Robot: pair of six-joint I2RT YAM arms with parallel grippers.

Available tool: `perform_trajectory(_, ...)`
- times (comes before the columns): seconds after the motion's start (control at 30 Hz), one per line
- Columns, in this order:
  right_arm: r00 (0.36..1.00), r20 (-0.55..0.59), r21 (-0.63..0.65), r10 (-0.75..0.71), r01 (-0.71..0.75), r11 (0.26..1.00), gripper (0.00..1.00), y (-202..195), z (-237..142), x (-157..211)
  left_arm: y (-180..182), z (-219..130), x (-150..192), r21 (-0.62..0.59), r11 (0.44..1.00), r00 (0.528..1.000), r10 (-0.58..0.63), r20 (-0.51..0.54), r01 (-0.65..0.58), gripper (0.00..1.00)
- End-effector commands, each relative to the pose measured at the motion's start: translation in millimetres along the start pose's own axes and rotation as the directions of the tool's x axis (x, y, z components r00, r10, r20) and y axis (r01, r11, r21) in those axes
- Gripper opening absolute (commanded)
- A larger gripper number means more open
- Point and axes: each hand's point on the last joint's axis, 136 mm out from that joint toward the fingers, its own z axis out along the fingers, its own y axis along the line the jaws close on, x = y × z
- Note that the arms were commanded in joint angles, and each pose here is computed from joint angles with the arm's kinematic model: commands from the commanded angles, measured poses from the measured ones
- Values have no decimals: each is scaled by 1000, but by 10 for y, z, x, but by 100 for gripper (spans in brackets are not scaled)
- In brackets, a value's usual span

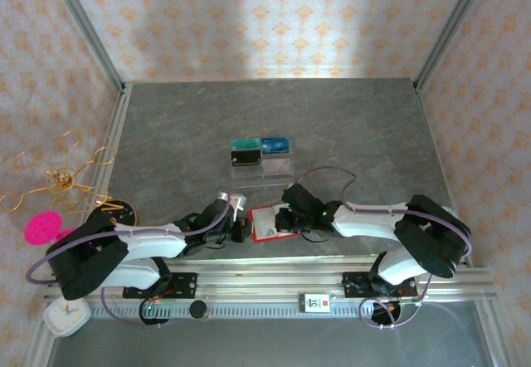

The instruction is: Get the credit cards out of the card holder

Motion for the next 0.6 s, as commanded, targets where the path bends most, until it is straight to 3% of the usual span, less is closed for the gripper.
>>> perform_trajectory(0.0,1000,24,60,16,-18,998,0,-151,-36,3,-73,-51,-52,-2,999,999,38,0,-38,6)
perform_trajectory(0.27,999,43,46,15,-17,999,0,-100,-117,-40,-112,102,-28,8,999,999,37,-39,-37,6)
perform_trajectory(0.57,998,61,34,-32,30,999,5,-25,-158,-104,-255,-125,-217,36,998,998,42,38,-44,3)
